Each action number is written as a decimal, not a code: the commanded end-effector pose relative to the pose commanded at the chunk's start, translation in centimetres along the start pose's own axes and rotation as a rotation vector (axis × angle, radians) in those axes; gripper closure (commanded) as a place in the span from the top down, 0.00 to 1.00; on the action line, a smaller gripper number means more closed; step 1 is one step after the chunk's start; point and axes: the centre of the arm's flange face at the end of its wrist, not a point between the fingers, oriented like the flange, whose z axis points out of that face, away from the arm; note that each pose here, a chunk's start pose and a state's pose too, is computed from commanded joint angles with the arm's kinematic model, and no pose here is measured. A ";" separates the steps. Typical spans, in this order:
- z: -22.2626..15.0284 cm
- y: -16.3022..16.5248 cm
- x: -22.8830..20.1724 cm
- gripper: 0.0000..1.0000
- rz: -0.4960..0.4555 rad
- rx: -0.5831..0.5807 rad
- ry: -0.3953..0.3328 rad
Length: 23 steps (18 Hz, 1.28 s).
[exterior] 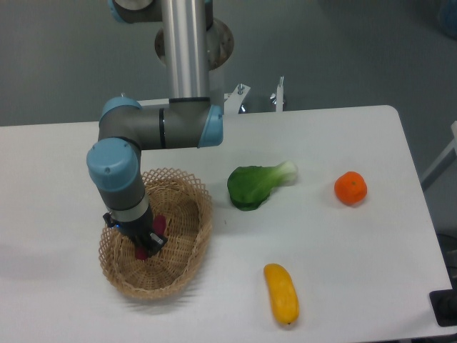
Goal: Pick up the sweet potato from the basket
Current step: 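Lift the sweet potato out of the basket and carry it away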
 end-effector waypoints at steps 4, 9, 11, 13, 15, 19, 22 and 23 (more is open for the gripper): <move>-4.4 3.3 -6.5 0.25 -0.036 0.041 -0.072; -8.9 9.3 -16.6 0.25 -0.077 0.029 -0.136; -10.6 12.7 -20.5 0.25 -0.077 0.011 -0.127; -12.4 15.7 -23.8 0.25 -0.075 0.005 -0.118; -13.7 18.4 -26.2 0.25 -0.061 -0.007 -0.126; -13.3 23.8 -29.4 0.25 -0.015 -0.036 -0.128; -13.4 26.6 -30.7 0.25 0.021 -0.050 -0.131; -13.5 27.0 -30.9 0.25 0.032 -0.053 -0.132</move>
